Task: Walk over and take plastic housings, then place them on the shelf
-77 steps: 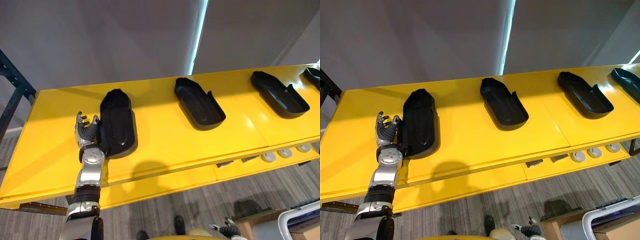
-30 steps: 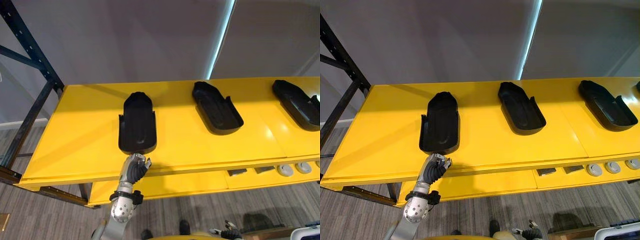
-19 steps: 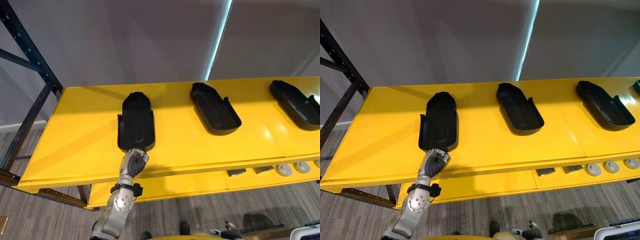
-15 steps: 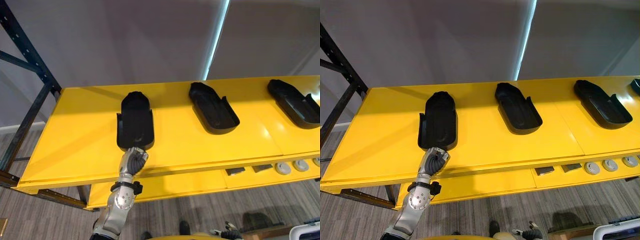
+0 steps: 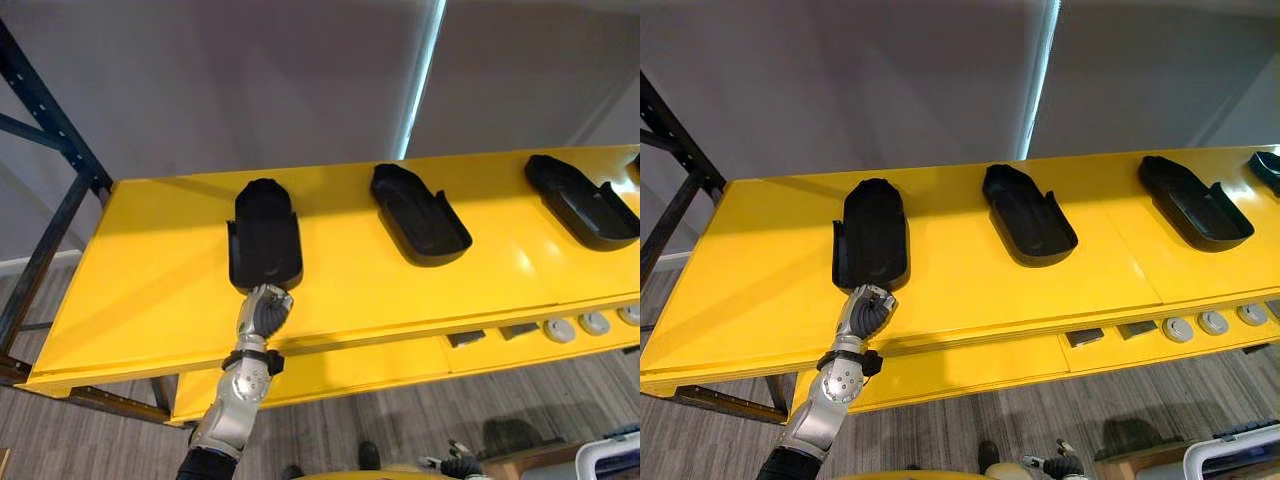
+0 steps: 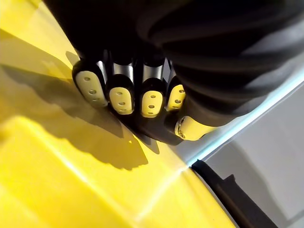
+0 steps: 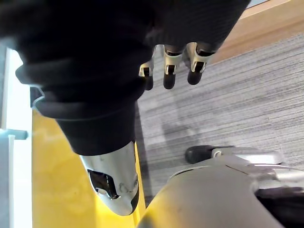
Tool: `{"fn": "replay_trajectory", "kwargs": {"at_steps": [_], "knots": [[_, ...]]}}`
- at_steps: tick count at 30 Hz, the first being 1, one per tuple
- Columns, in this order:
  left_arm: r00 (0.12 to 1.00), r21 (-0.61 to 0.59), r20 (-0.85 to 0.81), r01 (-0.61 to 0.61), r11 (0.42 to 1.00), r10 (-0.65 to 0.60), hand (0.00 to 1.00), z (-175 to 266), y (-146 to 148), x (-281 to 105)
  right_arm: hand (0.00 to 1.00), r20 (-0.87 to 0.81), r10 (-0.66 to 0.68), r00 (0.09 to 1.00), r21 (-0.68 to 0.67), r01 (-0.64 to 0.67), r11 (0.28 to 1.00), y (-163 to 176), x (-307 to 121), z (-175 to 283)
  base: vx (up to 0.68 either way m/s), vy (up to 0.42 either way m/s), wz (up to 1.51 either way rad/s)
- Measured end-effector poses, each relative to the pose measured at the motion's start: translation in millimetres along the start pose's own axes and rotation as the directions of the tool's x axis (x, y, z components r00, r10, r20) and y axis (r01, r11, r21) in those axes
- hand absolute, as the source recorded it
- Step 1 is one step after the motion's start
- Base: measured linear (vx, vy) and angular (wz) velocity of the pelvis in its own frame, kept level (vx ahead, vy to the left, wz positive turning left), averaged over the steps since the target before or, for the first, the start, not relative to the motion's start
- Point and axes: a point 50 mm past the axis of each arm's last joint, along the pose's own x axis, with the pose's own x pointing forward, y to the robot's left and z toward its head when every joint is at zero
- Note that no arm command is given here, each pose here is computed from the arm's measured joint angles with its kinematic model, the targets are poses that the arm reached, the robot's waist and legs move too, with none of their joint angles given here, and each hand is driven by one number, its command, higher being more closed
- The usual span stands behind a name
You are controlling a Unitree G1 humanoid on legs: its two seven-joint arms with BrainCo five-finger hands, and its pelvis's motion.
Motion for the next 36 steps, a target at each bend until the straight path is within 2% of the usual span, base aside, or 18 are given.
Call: {"fn": "replay_trajectory", "kwargs": {"at_steps": [6,10,13,14,16,18,19,20,22,24,26,28,29,30,32,33,34,36], "knots": [[1.0,-0.007,0.002,-0.001,1.0,0.001,1.0,0,0,0,0.0,0.001,0.001,1.0,-0.004,-0.001,1.0,0,0,0,0.0,0.0,0.0],[1.0,-0.078,0.012,-0.028,0.997,0.029,1.0,6,7,1,0.0,0.001,0.002,1.0,-0.008,-0.002,1.0,0,0,1,0.0,-0.006,0.09],[0.989,-0.145,0.076,-0.118,0.982,0.129,1.0,22,30,1,0.0,0.0,0.002,1.0,-0.009,-0.002,1.0,0,0,1,0.0,-0.014,0.16],[0.961,-0.191,0.138,-0.213,0.958,0.241,1.0,36,53,-2,0.0,-0.008,0.0,1.0,-0.008,0.0,1.0,0,0,-1,0.02,-0.009,0.17],[0.912,-0.236,0.185,-0.321,0.917,0.366,1.0,47,79,-5,0.0,-0.016,-0.001,1.0,-0.008,0.001,1.0,0,1,-2,0.01,-0.008,0.19],[0.8,-0.307,0.185,-0.505,0.807,0.571,1.0,47,121,-14,0.0,-0.02,-0.003,1.0,-0.007,0.003,1.0,-1,1,-3,-0.02,-0.024,0.18],[0.763,-0.33,0.166,-0.554,0.764,0.625,1.0,44,131,-17,0.0,-0.021,-0.004,1.0,-0.006,0.004,1.0,-1,1,-3,-0.05,-0.036,0.09],[0.667,-0.4,0.085,-0.657,0.639,0.74,1.0,33,152,-25,0.0,-0.032,-0.012,0.999,0.005,0.012,1.0,-3,0,-7,-0.04,-0.029,0.1],[0.574,-0.42,-0.016,-0.747,0.516,0.818,1.0,16,168,-37,0.0,-0.037,-0.018,0.999,0.013,0.019,1.0,-4,0,-8,-0.04,-0.029,0.19],[0.459,-0.388,-0.17,-0.844,0.369,0.872,1.0,-14,179,-59,0.0,-0.04,-0.02,0.999,0.012,0.021,1.0,-3,0,-9,-0.05,-0.033,0.15],[0.421,-0.332,-0.258,-0.884,0.329,0.87,1.0,-35,179,-73,0.0,-0.043,-0.03,0.999,0.013,0.031,0.999,-4,-2,-12,-0.07,-0.035,0.06],[0.393,-0.253,-0.368,-0.914,0.316,0.843,1.0,-62,172,-90,0.0,-0.043,-0.035,0.998,0.018,0.035,0.999,-2,-3,-13,-0.05,-0.036,0.1],[0.376,-0.19,-0.465,-0.927,0.325,0.801,0.0,-82,162,-101,0.0,-0.042,-0.035,0.999,0.021,0.036,0.999,-2,-4,-14,-0.01,-0.027,0.07],[0.38,-0.169,-0.519,-0.924,0.343,0.766,0.0,-92,154,-105,0.0,-0.04,-0.035,0.999,0.022,0.036,0.999,-2,-4,-14,0.0,-0.025,0.08],[0.374,-0.062,-0.714,-0.876,0.478,0.592,0.0,-133,116,-129,0.0,-0.022,-0.028,0.999,0.03,0.029,0.999,1,-4,-10,0.01,-0.023,0.09],[0.368,-0.05,-0.765,-0.852,0.522,0.528,0.0,-143,102,-137,0.0,-0.018,-0.025,1.0,0.033,0.026,0.999,3,-4,-9,0.01,-0.027,0.04],[0.348,-0.055,-0.85,-0.805,0.591,0.395,0.0,-159,75,-152,0.0,-0.002,-0.019,1.0,0.04,0.019,0.999,6,-4,-4,0.0,0.0,0.0],[0.337,-0.091,-0.907,-0.742,0.664,0.252,0.0,-170,46,-164,0.0,0.006,-0.013,1.0,0.044,0.013,0.999,8,-4,-1,0.0,0.0,0.0]]}}
